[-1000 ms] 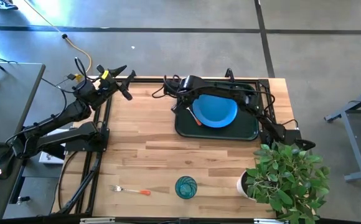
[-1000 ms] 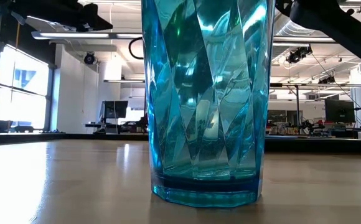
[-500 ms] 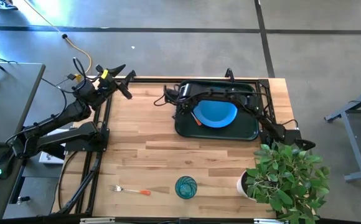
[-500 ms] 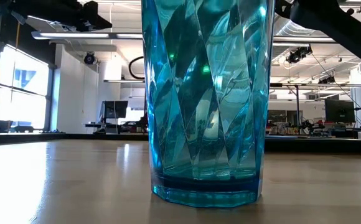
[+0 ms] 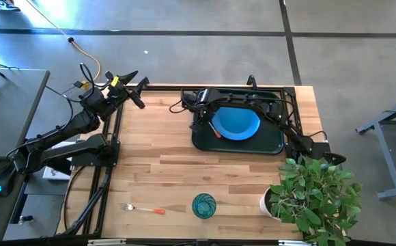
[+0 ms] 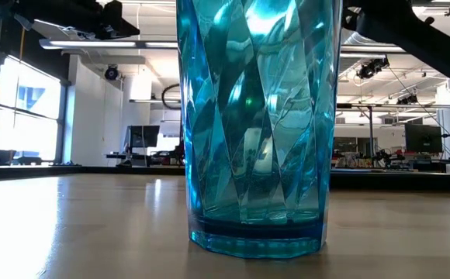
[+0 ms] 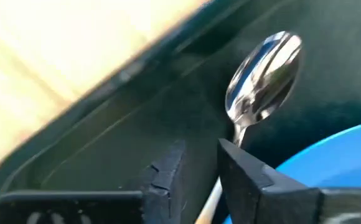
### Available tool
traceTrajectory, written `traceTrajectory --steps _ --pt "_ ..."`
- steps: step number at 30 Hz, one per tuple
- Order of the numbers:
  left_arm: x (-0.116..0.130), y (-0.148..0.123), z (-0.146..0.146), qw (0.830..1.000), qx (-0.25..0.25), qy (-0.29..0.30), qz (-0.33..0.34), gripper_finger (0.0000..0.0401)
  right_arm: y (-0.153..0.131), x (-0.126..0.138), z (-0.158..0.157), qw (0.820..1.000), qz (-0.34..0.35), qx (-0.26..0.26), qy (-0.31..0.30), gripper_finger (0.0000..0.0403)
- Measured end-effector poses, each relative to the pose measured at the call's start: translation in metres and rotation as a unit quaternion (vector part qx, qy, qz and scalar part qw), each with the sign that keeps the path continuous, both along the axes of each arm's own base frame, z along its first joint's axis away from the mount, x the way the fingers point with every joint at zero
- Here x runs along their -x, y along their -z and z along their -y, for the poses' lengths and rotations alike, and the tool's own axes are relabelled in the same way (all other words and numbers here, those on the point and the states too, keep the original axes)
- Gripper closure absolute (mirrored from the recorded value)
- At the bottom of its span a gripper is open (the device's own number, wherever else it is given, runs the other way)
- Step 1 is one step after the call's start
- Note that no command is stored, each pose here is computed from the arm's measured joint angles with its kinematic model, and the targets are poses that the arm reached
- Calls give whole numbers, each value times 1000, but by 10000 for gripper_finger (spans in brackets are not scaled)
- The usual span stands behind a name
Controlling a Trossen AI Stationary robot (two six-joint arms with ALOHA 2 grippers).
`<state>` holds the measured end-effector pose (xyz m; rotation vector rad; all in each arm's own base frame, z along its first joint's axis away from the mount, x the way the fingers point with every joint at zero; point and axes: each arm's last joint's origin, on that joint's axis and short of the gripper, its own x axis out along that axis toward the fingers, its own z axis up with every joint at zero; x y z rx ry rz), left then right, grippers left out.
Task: Pick and place plate/cup/fork/spoon on tray
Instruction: Put the orange spoon on the green serving tray to the left of the blue plate
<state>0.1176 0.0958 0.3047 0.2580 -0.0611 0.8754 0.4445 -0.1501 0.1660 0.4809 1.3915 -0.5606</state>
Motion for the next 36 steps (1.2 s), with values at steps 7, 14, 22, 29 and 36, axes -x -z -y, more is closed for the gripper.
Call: traceTrajectory --steps 7,14,22,29,36 --pt "0 0 0 1000 -1 0 1 208 10 0 4 1000 -16 17 18 327" --pt "0 -1 0 1000 -4 0 0 208 9 1 5 998 -34 50 2 298" --pt "0 -1 0 1000 -4 0 0 208 9 7 9 996 -64 67 12 259" --pt "0 -1 0 1000 -4 0 0 208 10 6 9 998 -48 36 16 272" --pt "0 0 0 1000 -3 0 0 208 15 9 18 997 -45 22 51 321"
